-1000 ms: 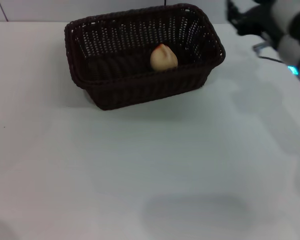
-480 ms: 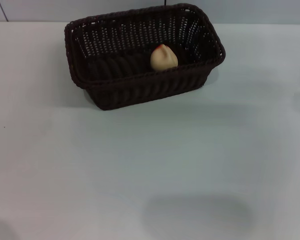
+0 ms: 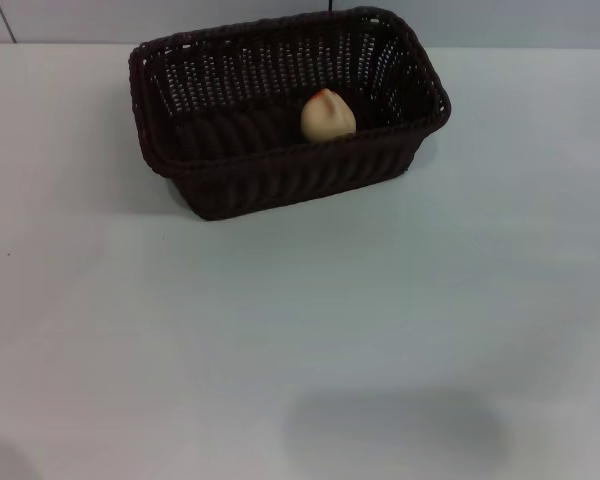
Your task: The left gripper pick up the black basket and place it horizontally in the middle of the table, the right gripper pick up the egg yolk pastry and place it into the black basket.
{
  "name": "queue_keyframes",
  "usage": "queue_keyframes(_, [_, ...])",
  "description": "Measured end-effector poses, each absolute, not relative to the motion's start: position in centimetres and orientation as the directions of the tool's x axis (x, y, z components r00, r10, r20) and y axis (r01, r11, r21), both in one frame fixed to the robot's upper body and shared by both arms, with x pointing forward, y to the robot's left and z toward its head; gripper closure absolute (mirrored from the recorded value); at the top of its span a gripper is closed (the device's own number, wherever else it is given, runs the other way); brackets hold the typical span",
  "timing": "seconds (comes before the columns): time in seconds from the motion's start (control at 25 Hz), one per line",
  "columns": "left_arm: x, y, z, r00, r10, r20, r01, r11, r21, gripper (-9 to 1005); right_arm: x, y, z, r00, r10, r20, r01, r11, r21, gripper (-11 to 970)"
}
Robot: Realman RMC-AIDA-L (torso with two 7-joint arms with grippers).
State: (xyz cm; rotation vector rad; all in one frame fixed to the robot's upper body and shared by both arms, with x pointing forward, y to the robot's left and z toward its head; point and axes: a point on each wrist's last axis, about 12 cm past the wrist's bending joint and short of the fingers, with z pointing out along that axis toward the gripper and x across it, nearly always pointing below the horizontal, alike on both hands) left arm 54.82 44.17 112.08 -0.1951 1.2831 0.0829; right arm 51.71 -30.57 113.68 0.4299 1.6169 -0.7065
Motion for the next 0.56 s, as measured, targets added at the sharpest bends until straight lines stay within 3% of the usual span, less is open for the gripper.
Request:
queue_keyframes(0.28, [54.7,43.9,112.0,0.295,-0.052,-0.954,-0.155,0.983,-0.101,634,49.9,-30.4,111.5,0.061,-0.283,-0.957,0.671,0.722,-0.171,402])
queue_keyframes(0.56, [54.2,43.7,111.5,0.299,-0.062,-0.952,-0.14,0.984,-0.108,634,48.5,-31.4,109.2,0.287,-0.159,-0.945,0.542,0.84,0.024,402])
